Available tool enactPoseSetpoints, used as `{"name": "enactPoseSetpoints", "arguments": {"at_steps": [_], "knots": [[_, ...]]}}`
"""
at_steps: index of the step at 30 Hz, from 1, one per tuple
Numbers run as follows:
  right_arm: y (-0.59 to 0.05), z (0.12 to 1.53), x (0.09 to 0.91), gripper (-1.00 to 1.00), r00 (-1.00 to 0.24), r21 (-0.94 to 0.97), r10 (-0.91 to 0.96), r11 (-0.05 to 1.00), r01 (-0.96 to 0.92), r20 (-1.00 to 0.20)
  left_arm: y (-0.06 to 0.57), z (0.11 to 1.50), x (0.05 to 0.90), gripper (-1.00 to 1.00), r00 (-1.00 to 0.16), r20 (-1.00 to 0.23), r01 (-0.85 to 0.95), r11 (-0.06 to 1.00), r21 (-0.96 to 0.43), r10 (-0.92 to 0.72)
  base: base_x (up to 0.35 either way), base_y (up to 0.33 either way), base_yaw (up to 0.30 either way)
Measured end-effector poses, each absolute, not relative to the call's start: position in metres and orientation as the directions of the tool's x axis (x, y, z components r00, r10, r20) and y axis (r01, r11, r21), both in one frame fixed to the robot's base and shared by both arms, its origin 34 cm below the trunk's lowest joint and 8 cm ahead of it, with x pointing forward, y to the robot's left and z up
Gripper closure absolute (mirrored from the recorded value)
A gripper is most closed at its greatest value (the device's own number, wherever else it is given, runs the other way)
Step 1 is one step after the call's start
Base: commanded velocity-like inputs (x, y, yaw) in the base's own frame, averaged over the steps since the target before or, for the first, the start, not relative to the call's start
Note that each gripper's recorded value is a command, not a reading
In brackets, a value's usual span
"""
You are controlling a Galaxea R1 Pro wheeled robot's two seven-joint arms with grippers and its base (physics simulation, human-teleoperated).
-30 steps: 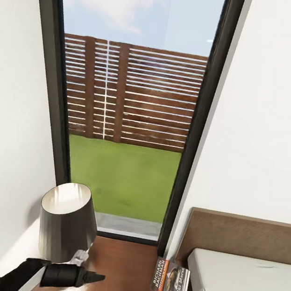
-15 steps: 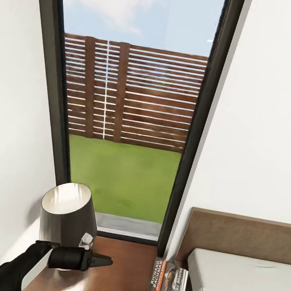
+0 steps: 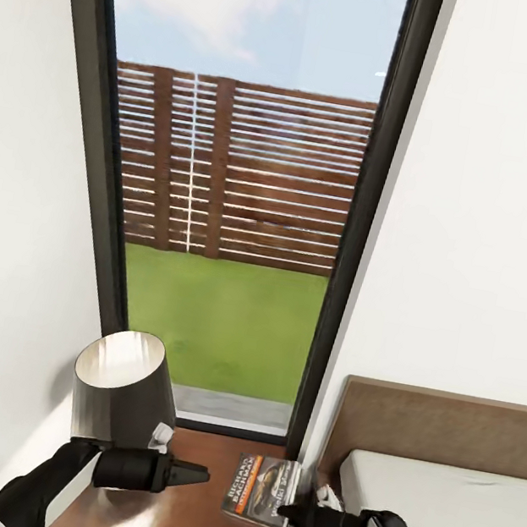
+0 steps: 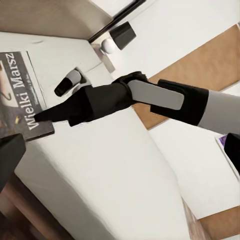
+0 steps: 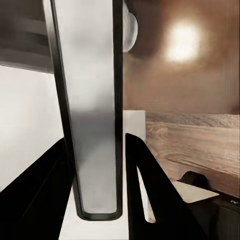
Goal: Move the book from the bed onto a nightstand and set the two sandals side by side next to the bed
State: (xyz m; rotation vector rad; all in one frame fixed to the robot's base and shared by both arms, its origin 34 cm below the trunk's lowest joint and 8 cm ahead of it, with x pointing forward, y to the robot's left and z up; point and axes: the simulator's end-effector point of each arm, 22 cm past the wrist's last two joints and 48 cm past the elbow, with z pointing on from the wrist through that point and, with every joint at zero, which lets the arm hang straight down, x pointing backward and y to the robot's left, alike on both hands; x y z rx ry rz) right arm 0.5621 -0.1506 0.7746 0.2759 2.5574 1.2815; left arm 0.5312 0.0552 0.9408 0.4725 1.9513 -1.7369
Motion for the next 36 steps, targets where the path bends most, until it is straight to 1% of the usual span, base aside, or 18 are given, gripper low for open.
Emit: {"name": "enactPoseSetpoints", "arguments": {"at_steps": [2, 5, 9, 11, 15, 36], "knots": [[-0.131, 0.79, 0.573, 1.0, -0.944, 0.83, 0.296, 0.555, 0.046, -0.146, 0.055, 0.94, 0.531, -1.0, -0.824, -0.563, 0.553, 0.135, -0.823, -0.06, 0.0, 0.0, 0.0], [-0.123, 0.804, 0.585, 1.0, -0.931, 0.856, 0.332, 0.514, 0.046, -0.149, 0.055, 0.94, 0.531, -1.0, -0.824, -0.564, 0.553, 0.135, -0.822, -0.061, 0.0, 0.0, 0.0], [-0.111, 0.827, 0.602, 1.0, -0.903, 0.906, 0.411, 0.418, 0.063, -0.126, 0.055, 0.94, 0.532, -1.0, -0.824, -0.563, 0.551, 0.137, -0.823, -0.062, 0.0, 0.0, 0.0], [-0.102, 0.836, 0.604, 1.0, -0.899, 0.928, 0.431, 0.362, 0.092, -0.079, 0.055, 0.939, 0.532, -1.0, -0.824, -0.563, 0.551, 0.139, -0.823, -0.062, 0.0, 0.0, 0.0], [-0.092, 0.841, 0.597, 1.0, -0.906, 0.94, 0.423, 0.304, 0.152, 0.009, 0.055, 0.939, 0.532, -1.0, -0.824, -0.563, 0.551, 0.14, -0.823, -0.062, 0.0, 0.0, 0.0], [-0.089, 0.833, 0.594, 1.0, -0.908, 0.94, 0.419, 0.295, 0.169, 0.031, 0.05, 0.934, 0.533, -1.0, -0.825, -0.561, 0.55, 0.134, -0.825, -0.065, 0.0, 0.0, 0.0]]}}
